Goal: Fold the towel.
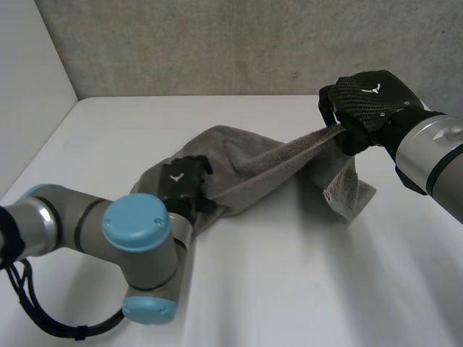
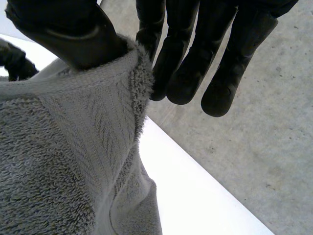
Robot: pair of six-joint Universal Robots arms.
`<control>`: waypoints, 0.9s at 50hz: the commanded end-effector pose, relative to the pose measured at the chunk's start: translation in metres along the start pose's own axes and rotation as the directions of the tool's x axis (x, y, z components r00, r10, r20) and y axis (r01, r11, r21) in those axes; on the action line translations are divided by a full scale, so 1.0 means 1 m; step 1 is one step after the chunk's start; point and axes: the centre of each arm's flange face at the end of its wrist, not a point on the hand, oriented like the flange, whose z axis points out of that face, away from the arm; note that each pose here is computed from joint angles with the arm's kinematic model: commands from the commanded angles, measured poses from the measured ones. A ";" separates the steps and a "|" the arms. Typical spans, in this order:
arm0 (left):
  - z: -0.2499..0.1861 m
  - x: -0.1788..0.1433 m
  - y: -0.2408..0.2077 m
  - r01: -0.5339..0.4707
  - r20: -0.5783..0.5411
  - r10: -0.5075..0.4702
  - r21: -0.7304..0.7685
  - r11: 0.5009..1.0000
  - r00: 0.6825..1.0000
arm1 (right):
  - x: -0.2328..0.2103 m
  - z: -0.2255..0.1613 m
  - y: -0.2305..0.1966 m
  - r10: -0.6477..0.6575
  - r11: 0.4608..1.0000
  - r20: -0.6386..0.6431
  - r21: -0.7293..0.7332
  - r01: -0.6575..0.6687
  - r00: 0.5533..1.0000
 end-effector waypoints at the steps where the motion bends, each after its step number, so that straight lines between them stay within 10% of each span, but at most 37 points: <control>1: 0.010 -0.038 -0.011 -0.060 0.091 0.060 -0.004 0.998 0.994 | -0.001 -0.002 0.004 -0.002 1.000 0.006 -0.011 0.002 1.000; 13: -0.016 -0.043 -0.016 -0.085 -0.097 0.080 -0.056 0.995 0.992 | -0.007 -0.009 0.019 0.001 0.998 0.025 -0.057 0.000 1.000; 29: -0.064 -0.064 -0.206 -0.100 -0.046 0.131 0.419 0.902 0.990 | 0.032 -0.036 -0.029 -0.194 0.981 -0.087 -0.007 0.194 0.977; 45: -0.031 -0.085 -0.063 -0.273 -0.122 0.265 -0.051 0.961 0.957 | 0.007 -0.022 0.041 -0.125 0.968 0.072 -0.210 0.138 0.989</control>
